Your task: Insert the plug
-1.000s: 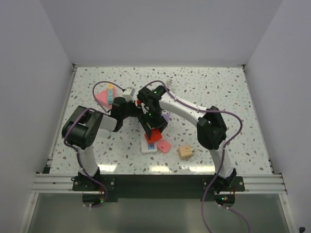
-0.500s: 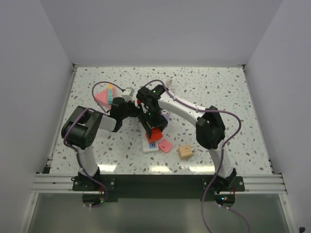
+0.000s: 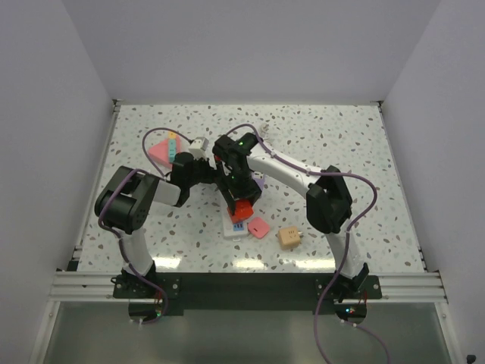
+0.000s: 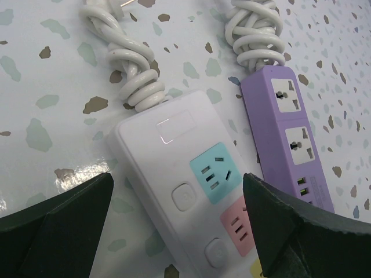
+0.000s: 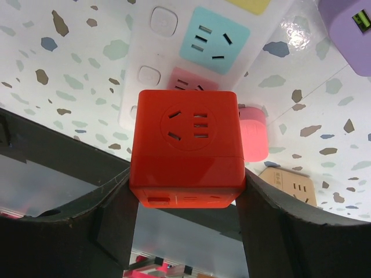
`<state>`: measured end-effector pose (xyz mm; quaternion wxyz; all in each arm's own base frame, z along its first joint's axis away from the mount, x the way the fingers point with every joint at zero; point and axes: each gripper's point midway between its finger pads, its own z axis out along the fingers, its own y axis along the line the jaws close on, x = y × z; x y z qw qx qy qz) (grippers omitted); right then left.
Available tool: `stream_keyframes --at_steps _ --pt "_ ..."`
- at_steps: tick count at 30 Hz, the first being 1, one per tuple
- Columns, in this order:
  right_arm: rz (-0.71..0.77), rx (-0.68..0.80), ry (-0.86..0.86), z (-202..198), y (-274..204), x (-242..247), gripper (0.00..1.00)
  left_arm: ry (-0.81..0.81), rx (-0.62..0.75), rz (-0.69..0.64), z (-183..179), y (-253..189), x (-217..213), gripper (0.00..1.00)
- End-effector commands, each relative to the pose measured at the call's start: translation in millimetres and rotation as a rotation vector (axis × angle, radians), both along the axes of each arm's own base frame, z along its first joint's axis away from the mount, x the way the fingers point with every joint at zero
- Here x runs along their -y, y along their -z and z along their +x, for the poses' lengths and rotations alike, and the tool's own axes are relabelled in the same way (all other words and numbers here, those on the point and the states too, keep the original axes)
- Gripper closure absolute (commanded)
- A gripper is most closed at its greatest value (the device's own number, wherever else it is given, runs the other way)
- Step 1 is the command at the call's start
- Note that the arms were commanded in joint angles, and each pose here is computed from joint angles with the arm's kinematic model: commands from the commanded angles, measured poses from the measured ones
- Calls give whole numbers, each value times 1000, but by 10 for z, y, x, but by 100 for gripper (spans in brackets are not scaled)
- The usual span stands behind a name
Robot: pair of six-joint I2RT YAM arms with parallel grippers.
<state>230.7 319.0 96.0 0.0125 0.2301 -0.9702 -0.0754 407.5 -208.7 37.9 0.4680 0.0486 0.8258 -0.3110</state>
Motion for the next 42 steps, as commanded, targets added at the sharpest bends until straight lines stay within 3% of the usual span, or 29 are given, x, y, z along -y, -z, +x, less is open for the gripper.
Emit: stream_keyframes --at_steps 1,42 --pt "-4 171 69 375 9 28 100 -5 -86 30 -154 217 -106 0" --pt "-7 207 133 665 308 71 100 35 -77 31 -172 242 -91 2"
